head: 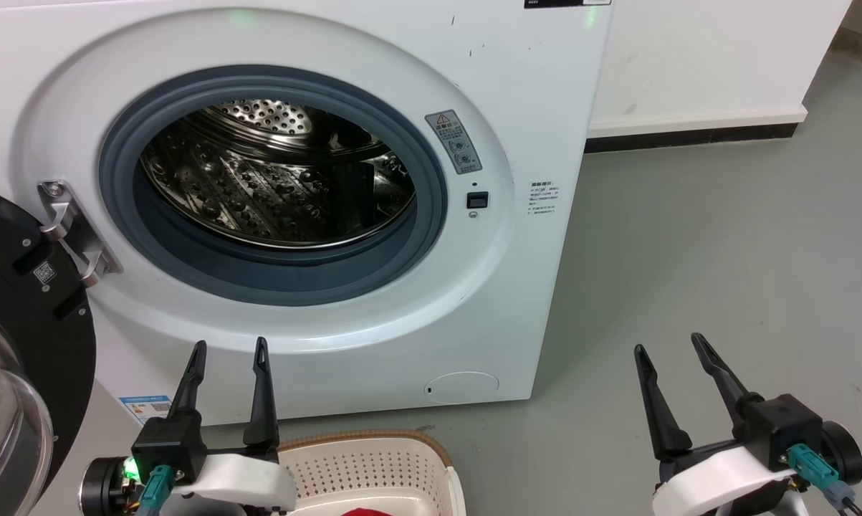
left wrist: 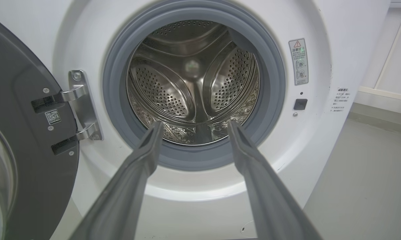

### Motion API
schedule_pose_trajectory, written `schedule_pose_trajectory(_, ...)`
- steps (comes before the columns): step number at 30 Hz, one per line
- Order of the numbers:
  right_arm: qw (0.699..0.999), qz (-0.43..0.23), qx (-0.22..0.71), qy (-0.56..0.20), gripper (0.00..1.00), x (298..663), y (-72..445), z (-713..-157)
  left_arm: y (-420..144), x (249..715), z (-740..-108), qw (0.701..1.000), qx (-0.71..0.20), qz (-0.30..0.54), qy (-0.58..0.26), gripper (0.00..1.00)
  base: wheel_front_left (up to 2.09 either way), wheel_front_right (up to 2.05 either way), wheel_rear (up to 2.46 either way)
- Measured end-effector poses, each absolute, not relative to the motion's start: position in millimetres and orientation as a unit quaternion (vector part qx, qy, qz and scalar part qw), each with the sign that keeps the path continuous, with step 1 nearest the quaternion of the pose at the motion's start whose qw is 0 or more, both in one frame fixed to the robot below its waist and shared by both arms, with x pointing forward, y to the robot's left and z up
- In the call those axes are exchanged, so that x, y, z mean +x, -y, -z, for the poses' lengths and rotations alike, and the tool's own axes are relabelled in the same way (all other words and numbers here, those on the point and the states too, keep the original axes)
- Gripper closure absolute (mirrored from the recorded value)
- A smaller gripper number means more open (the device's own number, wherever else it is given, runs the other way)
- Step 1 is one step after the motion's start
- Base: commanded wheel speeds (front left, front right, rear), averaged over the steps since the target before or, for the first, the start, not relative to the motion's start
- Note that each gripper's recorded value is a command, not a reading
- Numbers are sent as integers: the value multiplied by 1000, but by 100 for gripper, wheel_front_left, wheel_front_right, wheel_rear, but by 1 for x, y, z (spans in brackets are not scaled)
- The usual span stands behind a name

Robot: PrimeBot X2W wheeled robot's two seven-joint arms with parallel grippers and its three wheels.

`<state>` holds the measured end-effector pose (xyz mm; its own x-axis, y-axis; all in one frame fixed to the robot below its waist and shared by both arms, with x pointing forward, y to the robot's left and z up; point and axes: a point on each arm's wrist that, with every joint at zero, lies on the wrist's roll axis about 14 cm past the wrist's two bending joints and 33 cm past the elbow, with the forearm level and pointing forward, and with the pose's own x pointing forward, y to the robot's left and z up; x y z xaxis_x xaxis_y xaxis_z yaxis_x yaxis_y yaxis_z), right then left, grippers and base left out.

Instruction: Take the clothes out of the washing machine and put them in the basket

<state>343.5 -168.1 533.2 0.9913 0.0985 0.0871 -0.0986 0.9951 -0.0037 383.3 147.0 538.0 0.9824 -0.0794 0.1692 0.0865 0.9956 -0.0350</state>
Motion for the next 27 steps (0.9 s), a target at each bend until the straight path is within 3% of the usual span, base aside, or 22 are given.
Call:
schedule_pose_trajectory(14, 998, -50, 0, 43, 0, 344, 168, -532, -150, 381, -532, 996, -23, 38, 73, 0, 0, 0, 0)
schedule_pose_trajectory(15, 998, -50, 1, 38, 100, 343, 168, -529, -150, 381, -529, 997, -23, 38, 67, 100, 0, 0, 0)
schedule_pose_trajectory(27, 992, -39, 116, 13, 100, 342, 173, -515, -165, 379, -506, 992, -126, 12, 13, 100, 0, 0, 0)
